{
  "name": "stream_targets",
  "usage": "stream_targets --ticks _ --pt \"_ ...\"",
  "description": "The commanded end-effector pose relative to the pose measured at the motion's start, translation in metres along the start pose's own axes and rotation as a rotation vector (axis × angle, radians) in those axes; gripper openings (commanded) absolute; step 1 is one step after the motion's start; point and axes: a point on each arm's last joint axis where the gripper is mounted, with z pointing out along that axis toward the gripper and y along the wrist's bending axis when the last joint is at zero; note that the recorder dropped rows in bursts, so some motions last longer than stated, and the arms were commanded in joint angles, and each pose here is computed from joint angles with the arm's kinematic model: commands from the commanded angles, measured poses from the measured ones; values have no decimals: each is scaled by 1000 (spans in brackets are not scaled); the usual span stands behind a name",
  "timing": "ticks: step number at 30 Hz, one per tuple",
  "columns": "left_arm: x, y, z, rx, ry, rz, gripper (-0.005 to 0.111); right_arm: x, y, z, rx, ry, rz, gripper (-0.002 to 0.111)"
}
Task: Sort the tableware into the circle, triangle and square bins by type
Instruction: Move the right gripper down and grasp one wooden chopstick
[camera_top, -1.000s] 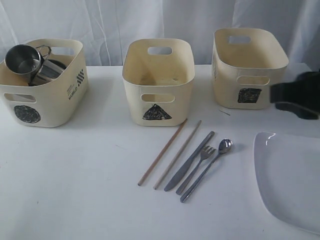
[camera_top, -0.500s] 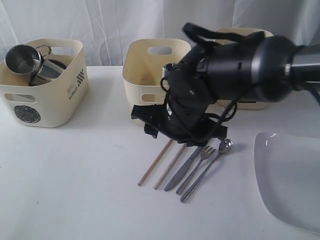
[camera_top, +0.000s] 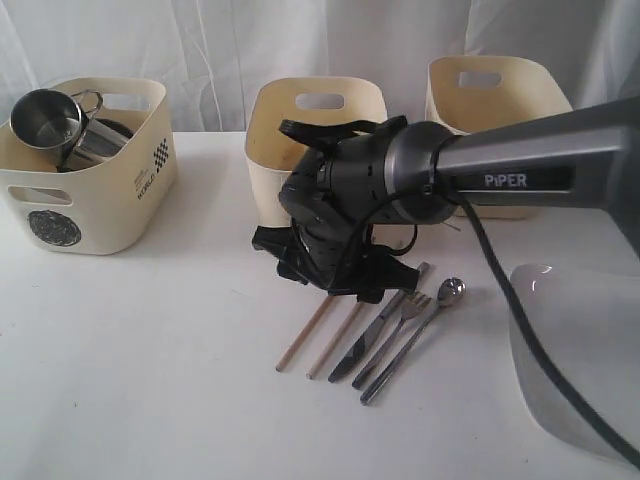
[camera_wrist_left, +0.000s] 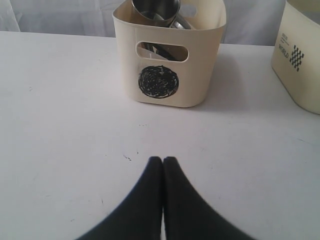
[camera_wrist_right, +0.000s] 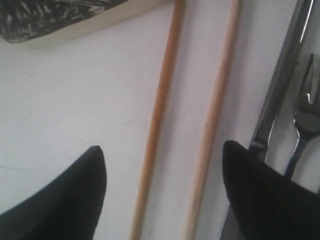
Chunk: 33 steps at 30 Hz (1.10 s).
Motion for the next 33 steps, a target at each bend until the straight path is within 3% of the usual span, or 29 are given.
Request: stream_targets --ticks 1,24,26,31,33 --pt "0 -1 0 10 -5 -13 0 -1 4 9 -14 -27 -3 62" --pt "0 -1 0 10 -5 -13 0 9 13 51 35 6 -22 60" --pt "0 -1 0 10 -5 -13 0 10 11 51 51 14 -16 50" --pt "0 -1 0 10 -5 -13 0 18 3 49 158 57 -15 12" --pt "0 -1 0 10 -5 -13 0 23 0 48 203 73 -20 3"
